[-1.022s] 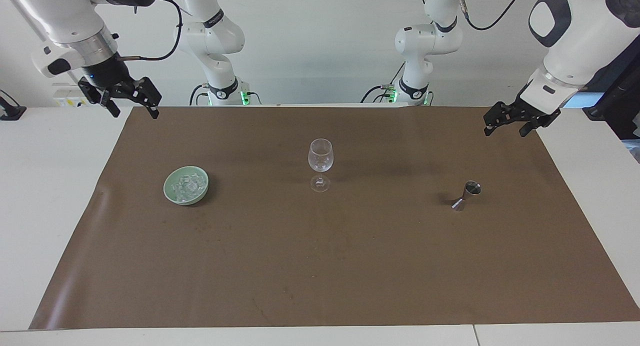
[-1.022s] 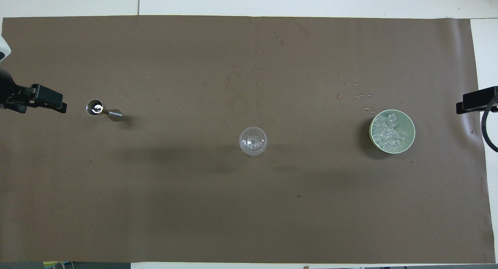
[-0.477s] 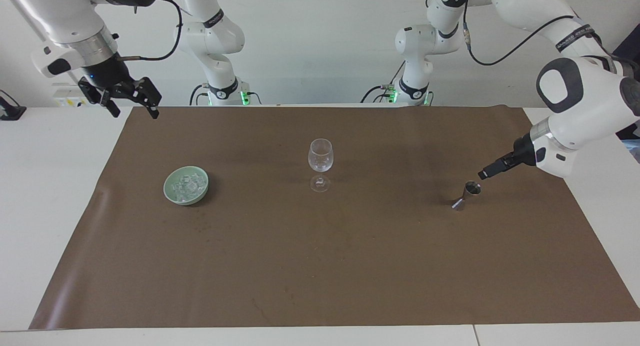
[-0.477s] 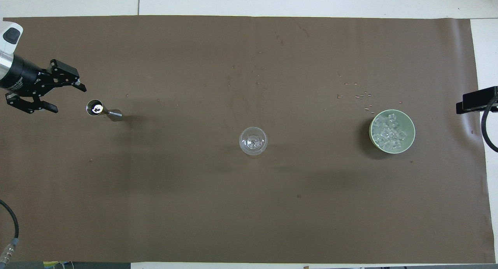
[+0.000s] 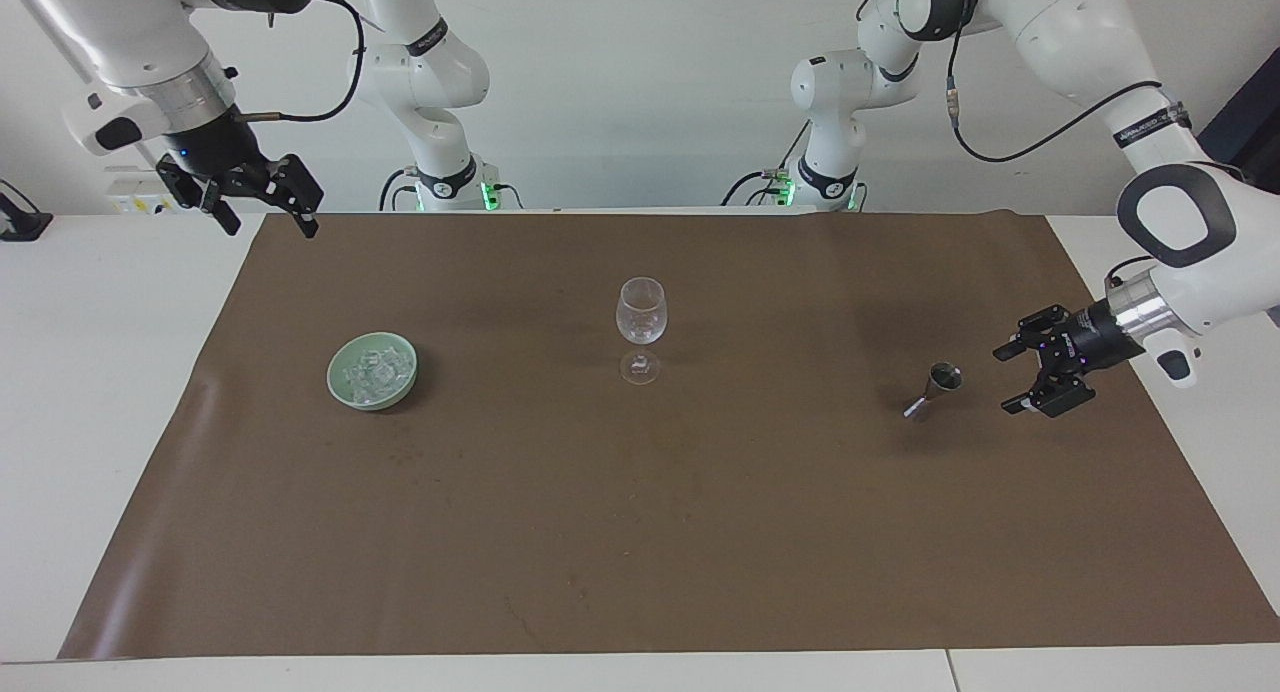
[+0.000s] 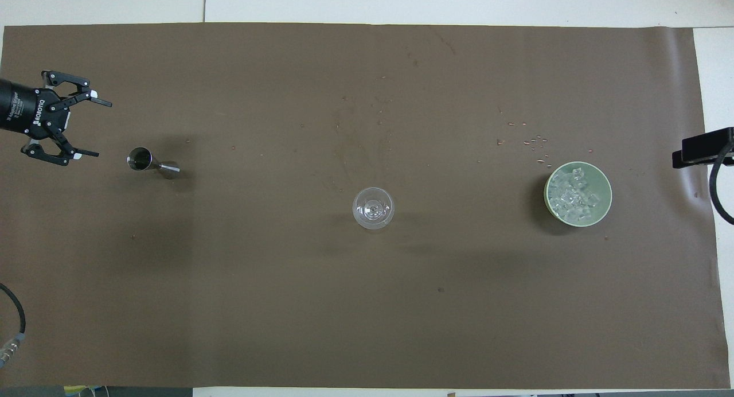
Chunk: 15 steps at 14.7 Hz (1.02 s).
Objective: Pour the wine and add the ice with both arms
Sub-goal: 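Move the open left gripper toward the silver jigger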
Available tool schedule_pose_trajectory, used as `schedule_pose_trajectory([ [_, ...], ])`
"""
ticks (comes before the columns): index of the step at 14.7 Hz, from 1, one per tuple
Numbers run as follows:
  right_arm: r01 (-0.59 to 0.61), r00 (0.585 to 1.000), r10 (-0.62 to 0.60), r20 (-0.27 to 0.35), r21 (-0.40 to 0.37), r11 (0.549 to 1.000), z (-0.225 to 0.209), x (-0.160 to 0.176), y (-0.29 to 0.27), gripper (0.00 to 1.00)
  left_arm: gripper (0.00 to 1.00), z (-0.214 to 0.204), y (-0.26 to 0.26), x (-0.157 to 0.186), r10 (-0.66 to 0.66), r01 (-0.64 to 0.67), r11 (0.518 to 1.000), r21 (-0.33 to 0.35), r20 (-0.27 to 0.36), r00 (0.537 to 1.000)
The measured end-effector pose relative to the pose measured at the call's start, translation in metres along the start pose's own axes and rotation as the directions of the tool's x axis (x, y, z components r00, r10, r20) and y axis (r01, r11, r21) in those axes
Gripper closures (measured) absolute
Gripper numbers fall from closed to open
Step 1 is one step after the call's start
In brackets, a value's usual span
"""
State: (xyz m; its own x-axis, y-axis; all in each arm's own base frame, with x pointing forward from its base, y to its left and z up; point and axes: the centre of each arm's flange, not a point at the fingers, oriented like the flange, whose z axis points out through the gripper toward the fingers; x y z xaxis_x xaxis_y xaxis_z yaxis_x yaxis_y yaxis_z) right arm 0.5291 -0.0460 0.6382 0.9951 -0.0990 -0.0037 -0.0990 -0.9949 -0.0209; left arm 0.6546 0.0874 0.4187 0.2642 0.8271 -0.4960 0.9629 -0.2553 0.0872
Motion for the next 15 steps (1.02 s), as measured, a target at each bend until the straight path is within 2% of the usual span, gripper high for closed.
schedule_pose_trajectory([
  [6, 0.0, 1.0, 0.0, 0.0, 0.0, 1.0, 0.0, 0.0, 0.0, 0.0, 0.0, 0.017, 0.008, 0.032, -0.21, 0.212, 0.973, -0.087, 0.03, 0.977],
  [9, 0.0, 1.0, 0.0, 0.0, 0.0, 1.0, 0.0, 0.0, 0.0, 0.0, 0.0, 0.018, -0.007, 0.066, -0.289, 0.301, 0.947, -0.111, 0.107, 0.951],
  [12, 0.0, 1.0, 0.0, 0.0, 0.0, 1.0, 0.0, 0.0, 0.0, 0.0, 0.0, 0.037, -0.036, 0.103, -0.384, 0.413, 0.904, -0.107, 0.219, 0.897],
  [15, 0.0, 1.0, 0.0, 0.0, 0.0, 1.0, 0.0, 0.0, 0.0, 0.0, 0.0, 0.064, -0.054, 0.11, -0.418, 0.46, 0.884, -0.085, 0.296, 0.859],
])
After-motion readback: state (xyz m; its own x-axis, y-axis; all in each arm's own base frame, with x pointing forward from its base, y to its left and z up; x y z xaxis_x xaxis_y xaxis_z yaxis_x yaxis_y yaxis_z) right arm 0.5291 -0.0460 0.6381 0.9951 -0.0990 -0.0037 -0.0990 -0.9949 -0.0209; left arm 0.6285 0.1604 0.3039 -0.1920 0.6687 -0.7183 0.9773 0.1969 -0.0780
